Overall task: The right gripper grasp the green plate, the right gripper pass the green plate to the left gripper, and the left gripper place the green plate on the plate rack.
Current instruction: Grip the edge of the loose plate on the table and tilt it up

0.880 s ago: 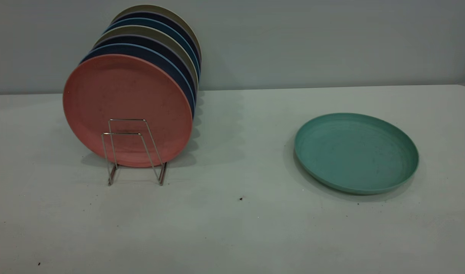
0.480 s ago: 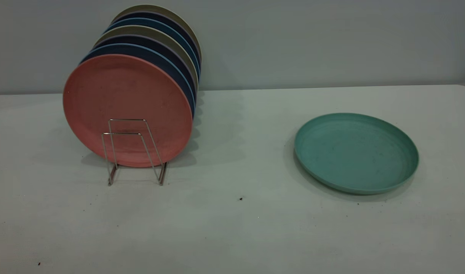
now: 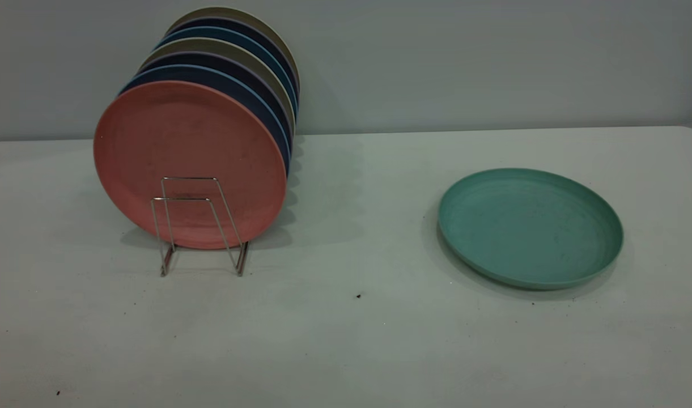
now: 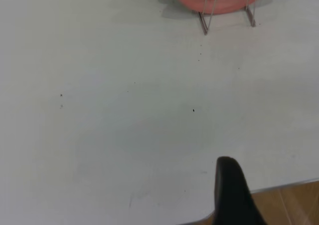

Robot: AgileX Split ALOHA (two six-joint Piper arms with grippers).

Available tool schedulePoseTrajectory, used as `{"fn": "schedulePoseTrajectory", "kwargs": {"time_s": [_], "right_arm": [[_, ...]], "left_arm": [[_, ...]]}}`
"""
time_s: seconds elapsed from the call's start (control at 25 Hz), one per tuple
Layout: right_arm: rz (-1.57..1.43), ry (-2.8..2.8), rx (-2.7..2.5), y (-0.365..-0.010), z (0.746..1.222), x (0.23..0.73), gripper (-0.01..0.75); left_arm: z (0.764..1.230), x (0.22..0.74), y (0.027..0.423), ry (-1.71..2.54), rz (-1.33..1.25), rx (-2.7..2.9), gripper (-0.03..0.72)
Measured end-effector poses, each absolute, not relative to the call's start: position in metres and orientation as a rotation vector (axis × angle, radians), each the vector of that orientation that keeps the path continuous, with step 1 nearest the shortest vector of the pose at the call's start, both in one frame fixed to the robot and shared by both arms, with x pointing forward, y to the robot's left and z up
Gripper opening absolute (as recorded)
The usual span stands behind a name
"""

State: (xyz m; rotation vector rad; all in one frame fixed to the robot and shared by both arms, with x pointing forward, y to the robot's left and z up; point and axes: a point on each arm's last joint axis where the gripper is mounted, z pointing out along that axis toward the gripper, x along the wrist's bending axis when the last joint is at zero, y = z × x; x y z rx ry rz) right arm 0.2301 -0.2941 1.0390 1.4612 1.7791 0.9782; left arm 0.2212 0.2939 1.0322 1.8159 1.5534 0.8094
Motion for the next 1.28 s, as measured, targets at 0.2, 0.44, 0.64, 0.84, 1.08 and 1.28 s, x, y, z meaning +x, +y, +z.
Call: {"fn": "schedulePoseTrajectory", "kwargs": {"time_s": [0.2,0.44,0.64,0.84,1.08,1.28], "right_arm": [[0.978,1.779,1.461,-0.294,1.039,0.230,0.348],[0.977,1.779,1.461,-0.294,1.039,0.230,0.348],[0.970,1.777,1.460,-0.295,1.039,0.230,0.325],[0.985,1.771,1.455,-0.294,1.042,0.230,0.310],[1.006,1.789,1.501,-0.287,1.063,0.275,0.403],[0.929,1.880,1.612,-0.279,1.067,0.336,0.522]], "left_arm": [[1.032,0.221,0.294,1.553,0.809,1.816,0.445],[1.032,0.221,0.294,1.553,0.809,1.816,0.445],[1.032,0.221,0.294,1.552,0.812,1.813,0.445],[1.034,0.223,0.295,1.579,0.815,1.794,0.461],[1.060,0.262,0.299,1.659,0.792,1.765,0.550],[1.085,0.326,0.301,1.711,0.719,1.865,0.574]]}}
